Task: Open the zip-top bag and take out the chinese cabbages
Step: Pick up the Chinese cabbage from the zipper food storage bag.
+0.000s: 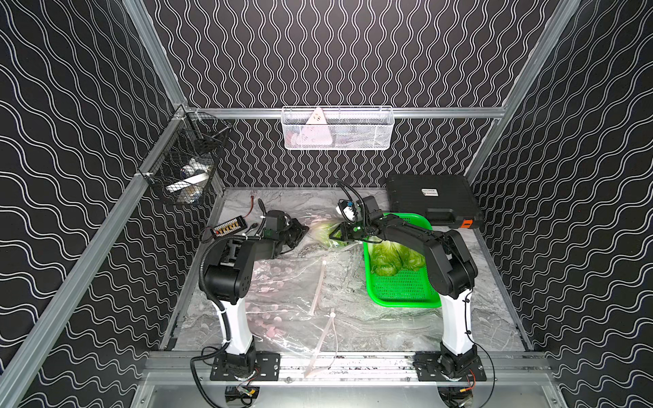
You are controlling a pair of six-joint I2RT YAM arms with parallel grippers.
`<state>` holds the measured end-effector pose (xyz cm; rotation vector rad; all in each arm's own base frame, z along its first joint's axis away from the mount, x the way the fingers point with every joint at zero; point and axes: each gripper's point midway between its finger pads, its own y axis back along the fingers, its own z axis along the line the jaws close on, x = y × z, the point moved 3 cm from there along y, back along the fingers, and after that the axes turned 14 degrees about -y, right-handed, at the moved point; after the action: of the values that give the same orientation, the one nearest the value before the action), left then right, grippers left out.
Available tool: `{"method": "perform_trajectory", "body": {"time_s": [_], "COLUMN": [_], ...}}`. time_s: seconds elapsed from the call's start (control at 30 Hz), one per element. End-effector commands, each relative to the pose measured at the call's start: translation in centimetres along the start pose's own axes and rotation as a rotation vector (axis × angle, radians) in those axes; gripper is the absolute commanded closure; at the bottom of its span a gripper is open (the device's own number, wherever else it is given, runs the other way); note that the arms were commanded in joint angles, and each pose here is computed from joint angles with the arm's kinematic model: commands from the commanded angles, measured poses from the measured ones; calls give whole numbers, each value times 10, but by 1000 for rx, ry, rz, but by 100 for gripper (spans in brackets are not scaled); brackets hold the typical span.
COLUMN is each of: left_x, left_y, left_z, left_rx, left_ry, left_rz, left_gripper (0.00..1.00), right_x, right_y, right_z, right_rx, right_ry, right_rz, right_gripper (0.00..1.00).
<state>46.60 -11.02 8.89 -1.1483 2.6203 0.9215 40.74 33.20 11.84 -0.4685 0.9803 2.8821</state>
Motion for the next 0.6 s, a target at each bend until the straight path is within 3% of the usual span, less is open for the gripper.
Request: {"method": "perform_trajectory", "body": {"time_s": [0.0, 0.37, 0.57], "left_x": [-5, -11, -10], "left_y": [1, 12, 11], "left_z": [-2, -1, 0], "left_rx": [1, -44, -45], "left_ry": [-31, -93, -93], "left_rz": [-10, -6, 2], "left_gripper": [100, 100, 100], "right_x": [5, 6, -3], "right_y": [7, 18, 8], "right_z": [6, -1, -3], "right_rx": [-2, 22, -43], "right_ry": [53, 84, 70], "right_rz": [22, 26, -3], "right_gripper": [72, 77, 80]}}
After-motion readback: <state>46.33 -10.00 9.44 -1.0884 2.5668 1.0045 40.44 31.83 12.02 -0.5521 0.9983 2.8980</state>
